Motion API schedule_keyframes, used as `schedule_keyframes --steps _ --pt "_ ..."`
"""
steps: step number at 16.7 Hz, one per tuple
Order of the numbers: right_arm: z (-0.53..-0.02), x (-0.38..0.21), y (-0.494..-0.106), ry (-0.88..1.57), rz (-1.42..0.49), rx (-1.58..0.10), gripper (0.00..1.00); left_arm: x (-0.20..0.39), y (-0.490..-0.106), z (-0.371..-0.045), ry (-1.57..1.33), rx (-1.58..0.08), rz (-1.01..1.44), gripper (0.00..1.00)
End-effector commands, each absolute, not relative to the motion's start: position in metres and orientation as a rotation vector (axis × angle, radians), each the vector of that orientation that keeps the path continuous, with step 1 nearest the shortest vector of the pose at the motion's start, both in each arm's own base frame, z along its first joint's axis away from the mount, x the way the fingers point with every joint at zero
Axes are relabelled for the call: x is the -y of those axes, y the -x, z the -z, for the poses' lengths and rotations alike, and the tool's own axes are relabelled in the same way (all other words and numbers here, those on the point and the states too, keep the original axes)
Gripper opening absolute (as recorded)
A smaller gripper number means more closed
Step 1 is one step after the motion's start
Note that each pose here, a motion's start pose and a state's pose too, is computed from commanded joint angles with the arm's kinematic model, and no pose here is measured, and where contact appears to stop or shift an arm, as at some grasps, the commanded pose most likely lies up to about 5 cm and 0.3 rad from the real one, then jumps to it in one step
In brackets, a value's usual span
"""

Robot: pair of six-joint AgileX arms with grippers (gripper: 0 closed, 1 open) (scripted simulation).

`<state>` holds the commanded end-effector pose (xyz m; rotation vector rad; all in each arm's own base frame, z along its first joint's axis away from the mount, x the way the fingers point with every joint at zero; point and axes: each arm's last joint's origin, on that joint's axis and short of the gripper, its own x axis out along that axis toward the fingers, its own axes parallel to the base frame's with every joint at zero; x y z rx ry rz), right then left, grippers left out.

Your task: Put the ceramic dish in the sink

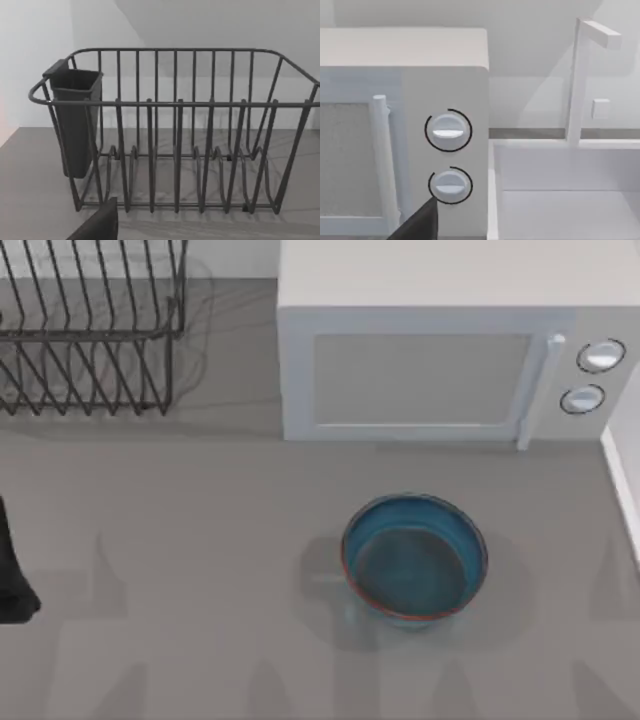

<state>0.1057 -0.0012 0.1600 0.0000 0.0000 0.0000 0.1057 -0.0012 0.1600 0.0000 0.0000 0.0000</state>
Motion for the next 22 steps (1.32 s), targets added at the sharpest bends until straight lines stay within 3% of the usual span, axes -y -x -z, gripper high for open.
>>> schedule_keyframes --steps 4,8,15,22 --pt "-0.166 -0.002 -0.106 -0.018 -0.026 -0.025 1.0 0.001 -0.106 -0.16 0.0 0.0 0.0 1.0" --pt "-0.199 -0.015 -0.11 -0.101 -0.135 -0.177 1.0 0.001 -0.106 -0.16 0.0 0.0 0.0 1.0" --pt "-0.261 -0.073 -0.169 -0.171 -0.25 -0.772 1.0 0.001 -0.106 -0.16 0.0 0.0 0.0 1.0" --pt "-0.259 -0.151 -0.25 -0.076 -0.133 -1.31 1.0 0.001 -0.106 -0.16 0.0 0.0 0.0 1.0"
